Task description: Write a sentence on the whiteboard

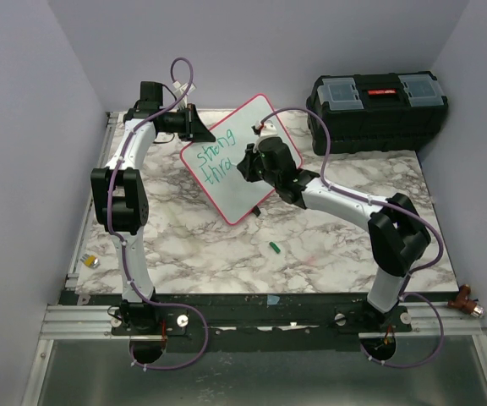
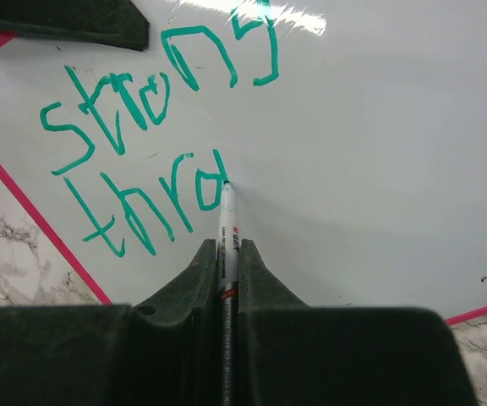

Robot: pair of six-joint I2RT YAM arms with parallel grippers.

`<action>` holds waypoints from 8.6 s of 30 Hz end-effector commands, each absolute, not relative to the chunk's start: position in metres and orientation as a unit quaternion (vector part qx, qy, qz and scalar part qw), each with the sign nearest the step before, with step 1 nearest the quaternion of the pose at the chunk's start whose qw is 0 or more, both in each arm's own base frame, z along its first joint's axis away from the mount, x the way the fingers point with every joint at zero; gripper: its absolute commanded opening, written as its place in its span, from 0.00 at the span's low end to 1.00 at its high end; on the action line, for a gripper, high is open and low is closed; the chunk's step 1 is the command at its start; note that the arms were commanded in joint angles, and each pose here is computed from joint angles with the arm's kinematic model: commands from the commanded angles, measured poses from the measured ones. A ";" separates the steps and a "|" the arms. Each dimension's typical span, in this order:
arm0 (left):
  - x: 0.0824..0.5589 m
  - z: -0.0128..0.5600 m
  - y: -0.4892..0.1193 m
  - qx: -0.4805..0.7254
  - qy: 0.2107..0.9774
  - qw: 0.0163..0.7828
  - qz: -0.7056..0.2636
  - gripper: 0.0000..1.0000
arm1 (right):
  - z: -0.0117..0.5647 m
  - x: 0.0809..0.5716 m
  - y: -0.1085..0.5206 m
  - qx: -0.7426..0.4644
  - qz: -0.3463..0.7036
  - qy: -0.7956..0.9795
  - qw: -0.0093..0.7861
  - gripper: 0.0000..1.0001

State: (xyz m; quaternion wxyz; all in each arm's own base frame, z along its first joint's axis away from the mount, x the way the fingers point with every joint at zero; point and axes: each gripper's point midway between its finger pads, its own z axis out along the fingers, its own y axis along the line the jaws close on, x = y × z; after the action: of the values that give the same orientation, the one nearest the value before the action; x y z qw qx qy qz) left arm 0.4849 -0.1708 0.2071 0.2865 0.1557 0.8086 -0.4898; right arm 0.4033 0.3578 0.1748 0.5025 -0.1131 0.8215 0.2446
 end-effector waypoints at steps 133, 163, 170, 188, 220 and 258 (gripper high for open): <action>0.479 0.213 -0.181 0.194 0.797 0.302 -0.485 0.00 | 0.168 0.418 0.351 -0.119 0.264 0.833 0.471 0.01; 0.480 0.214 -0.182 0.195 0.796 0.304 -0.485 0.00 | 0.174 0.445 0.341 -0.094 0.207 0.837 0.499 0.01; 0.480 0.214 -0.182 0.195 0.796 0.304 -0.485 0.00 | 0.163 0.433 0.339 -0.099 0.217 0.843 0.482 0.01; 0.479 0.214 -0.182 0.195 0.796 0.304 -0.486 0.00 | 0.142 0.395 0.331 -0.109 0.247 0.857 0.438 0.01; 0.479 0.216 -0.181 0.195 0.799 0.306 -0.479 0.00 | 0.272 0.407 0.312 -0.080 0.258 0.773 0.574 0.01; 0.452 0.233 -0.201 0.164 0.822 0.307 -0.451 0.00 | 0.220 0.424 0.303 -0.103 0.272 0.781 0.552 0.01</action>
State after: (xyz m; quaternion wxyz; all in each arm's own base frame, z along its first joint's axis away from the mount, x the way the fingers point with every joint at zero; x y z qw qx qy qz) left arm 0.4624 -0.1880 0.2238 0.3107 0.1469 0.8214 -0.4551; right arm 0.4183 0.2988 0.2244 0.5540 -0.1037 0.7838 0.2607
